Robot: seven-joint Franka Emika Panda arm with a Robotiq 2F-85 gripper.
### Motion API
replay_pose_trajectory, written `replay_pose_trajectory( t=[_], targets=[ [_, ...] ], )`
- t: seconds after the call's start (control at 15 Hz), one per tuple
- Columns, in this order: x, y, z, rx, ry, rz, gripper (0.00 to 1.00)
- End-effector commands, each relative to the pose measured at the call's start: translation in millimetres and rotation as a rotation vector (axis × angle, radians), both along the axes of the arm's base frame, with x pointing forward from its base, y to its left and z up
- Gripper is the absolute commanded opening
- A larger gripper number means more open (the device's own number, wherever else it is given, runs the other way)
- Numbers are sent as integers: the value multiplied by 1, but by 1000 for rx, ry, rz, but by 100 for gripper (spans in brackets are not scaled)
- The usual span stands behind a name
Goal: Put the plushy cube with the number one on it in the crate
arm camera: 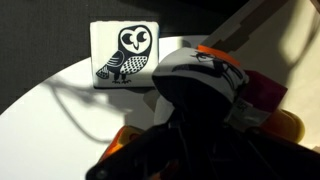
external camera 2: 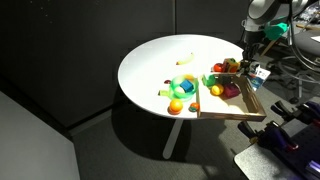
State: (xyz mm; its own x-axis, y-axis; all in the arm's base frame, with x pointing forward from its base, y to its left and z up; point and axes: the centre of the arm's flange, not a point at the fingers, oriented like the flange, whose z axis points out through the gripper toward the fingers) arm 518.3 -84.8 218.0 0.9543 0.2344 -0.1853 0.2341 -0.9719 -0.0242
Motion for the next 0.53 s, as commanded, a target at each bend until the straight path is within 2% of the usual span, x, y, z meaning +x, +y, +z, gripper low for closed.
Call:
replay_pose_trajectory(
  t=[0.0,0.27,0.33,0.4,0.47],
  targets=[
    [-11,6,-1,-19,-31,8,5],
    [-14,18,-12,-24,-70,21,5],
    [-14,21,-15,-26,-81,22,11],
    [-14,23,-17,-31,-86,21,40],
    [-15,25,-20,-35,-93,20,39]
  ],
)
